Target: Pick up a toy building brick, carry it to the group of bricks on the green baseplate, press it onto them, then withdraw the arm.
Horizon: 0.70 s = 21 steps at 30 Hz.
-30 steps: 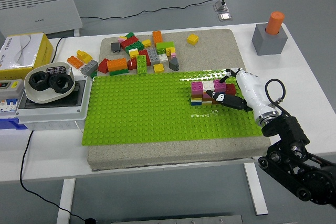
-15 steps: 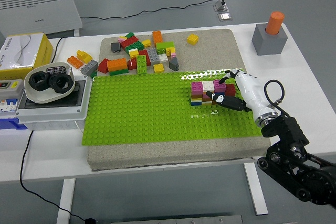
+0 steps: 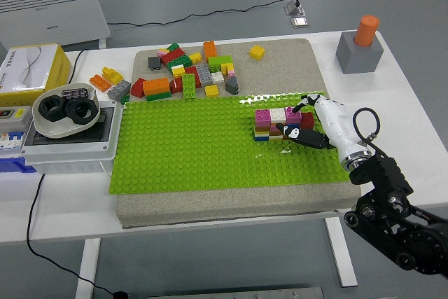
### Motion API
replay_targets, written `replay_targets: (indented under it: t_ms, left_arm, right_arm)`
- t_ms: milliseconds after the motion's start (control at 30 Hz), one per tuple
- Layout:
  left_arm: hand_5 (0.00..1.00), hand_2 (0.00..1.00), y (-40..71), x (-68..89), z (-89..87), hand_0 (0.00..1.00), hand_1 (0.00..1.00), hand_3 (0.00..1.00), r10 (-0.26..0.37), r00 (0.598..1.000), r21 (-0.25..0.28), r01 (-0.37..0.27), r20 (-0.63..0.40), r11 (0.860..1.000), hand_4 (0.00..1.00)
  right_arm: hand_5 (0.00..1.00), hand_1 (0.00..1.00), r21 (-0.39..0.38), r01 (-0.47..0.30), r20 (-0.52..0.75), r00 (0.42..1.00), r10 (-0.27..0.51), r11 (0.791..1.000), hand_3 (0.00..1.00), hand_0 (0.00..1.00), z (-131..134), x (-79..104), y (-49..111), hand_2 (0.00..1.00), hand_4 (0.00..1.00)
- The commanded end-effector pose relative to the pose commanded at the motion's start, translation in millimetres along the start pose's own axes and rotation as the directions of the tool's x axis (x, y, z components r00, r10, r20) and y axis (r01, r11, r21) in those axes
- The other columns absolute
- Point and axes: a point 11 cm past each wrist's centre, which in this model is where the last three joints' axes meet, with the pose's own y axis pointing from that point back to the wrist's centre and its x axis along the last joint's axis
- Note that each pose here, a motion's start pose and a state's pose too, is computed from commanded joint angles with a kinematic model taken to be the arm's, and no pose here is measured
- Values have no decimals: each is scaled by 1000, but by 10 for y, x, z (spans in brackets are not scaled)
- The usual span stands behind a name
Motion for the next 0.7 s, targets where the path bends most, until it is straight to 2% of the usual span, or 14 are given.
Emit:
replay_targets:
  t_ms: [700]
  left_arm:
    - [998,652,-2,-10,-3,697,550,828,-1,1000,2,1,-2,1000,998]
  right_arm:
    - [647,788,6,5,7,1000,-5,1000,564,767,-4,-18,50,829,900]
